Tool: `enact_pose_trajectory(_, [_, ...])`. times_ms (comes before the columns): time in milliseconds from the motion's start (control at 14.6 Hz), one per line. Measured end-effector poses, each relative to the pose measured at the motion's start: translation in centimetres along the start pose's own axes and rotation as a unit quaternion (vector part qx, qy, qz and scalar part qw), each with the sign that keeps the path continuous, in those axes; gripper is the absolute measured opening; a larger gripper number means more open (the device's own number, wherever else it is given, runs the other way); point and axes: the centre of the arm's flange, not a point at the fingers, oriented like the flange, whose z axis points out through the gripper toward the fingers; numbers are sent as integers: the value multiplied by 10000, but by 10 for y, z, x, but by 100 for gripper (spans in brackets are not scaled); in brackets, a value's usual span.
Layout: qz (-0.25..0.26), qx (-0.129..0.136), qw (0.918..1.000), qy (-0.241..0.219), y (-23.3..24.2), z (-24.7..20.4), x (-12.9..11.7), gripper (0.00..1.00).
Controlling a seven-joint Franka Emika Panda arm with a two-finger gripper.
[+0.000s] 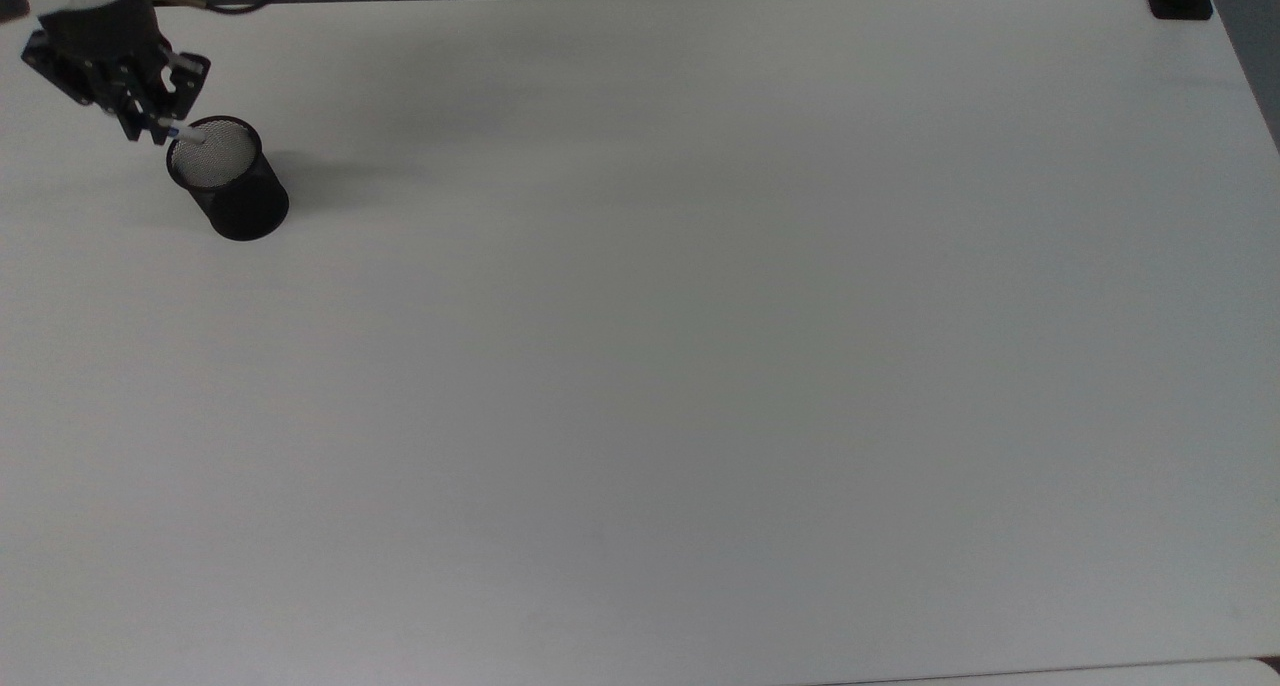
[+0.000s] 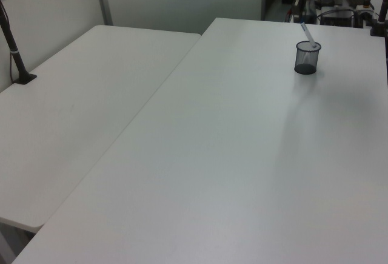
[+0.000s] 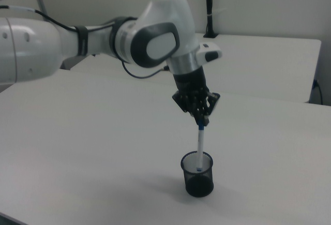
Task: Remove the marker
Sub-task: 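Lower the gripper into the cup and close on the blue-capped marker, then lift the marker up out of the mesh cup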
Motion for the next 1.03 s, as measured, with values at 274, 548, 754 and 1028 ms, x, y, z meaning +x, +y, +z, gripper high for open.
enact_pose_trajectory(274, [19,292,9994,-186,-11,-28,-10,19])
enact_pose_trajectory(548, [-244,697,9956,-578,-59,-19,-7,19])
enact_pose_trajectory(754, [-354,804,9917,-944,-97,17,-3,19])
enact_pose_trajectory(1028, [-389,853,9867,-1327,-127,73,6,19])
